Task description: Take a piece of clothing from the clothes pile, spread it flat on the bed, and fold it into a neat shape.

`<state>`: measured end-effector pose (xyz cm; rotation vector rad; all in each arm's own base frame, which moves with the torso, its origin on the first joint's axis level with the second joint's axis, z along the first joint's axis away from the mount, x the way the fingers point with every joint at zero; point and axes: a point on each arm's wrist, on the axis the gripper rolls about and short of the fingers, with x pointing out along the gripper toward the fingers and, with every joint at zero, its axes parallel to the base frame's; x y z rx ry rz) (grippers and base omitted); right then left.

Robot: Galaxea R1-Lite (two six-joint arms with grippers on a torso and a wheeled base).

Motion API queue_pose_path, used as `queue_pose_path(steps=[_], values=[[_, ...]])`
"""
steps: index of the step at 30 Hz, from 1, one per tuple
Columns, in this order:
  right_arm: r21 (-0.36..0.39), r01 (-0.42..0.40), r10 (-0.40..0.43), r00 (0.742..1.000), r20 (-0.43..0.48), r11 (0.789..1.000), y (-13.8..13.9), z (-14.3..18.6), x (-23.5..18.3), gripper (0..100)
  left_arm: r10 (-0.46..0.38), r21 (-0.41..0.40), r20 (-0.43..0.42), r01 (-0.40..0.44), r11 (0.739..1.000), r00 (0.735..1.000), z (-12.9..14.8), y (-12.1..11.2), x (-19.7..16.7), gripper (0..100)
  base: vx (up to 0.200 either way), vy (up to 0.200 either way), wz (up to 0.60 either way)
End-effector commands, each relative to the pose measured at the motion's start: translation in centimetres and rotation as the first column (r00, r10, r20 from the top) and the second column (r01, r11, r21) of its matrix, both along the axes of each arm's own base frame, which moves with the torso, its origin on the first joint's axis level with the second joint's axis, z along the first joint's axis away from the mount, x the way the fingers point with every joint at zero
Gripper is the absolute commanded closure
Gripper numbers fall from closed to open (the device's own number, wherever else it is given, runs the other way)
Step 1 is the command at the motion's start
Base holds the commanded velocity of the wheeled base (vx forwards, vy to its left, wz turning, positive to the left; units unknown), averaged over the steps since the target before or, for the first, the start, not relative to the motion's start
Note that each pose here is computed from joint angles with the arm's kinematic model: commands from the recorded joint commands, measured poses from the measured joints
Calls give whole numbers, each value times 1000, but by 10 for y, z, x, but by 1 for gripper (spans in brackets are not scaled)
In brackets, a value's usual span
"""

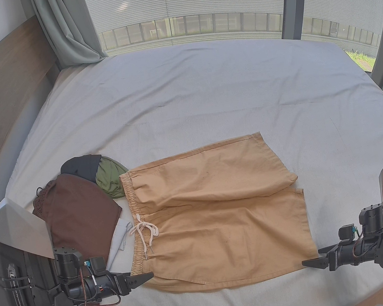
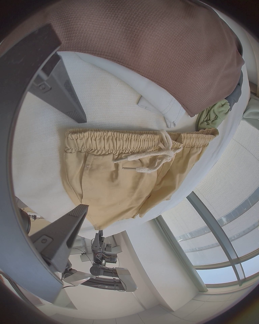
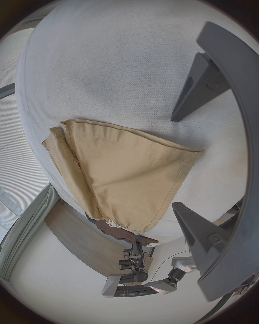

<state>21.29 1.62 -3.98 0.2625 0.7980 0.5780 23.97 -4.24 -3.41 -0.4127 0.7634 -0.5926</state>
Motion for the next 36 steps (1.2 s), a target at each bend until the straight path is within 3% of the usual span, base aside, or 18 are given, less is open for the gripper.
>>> queue_pose_path(steps=[1, 9, 10, 32, 33, 36], values=[[0, -2, 2, 1000, -15, 1000, 0, 0, -4, 0, -1, -1, -4, 1, 1000, 1000, -1, 0, 0, 0, 0, 0, 0], [0, -5, 5, 1000, -12, 1000, 1, 0, -3, 0, -7, 1, -14, 7, 1000, 1000, -7, -2, 3, 0, 0, 0, 0], [0, -5, 5, 1000, -12, 1000, 1, 0, -3, 0, -8, 3, -18, 8, 1000, 1000, -9, -2, 3, 100, 0, 0, 0], [11, -36, 36, 999, -14, 999, 6, 0, -4, 0, -7, 4, -18, 7, 1000, 1000, -12, -3, 6, 100, 0, 0, 0], [11, -36, 36, 999, -17, 999, 6, 0, -4, 100, -7, 4, -17, 8, 1000, 1000, -12, -3, 6, 100, 0, 0, 0], [11, -36, 36, 999, -21, 999, 6, -1, -4, 100, -7, 4, -18, 7, 1000, 1000, -12, -3, 6, 100, 0, 0, 0]])
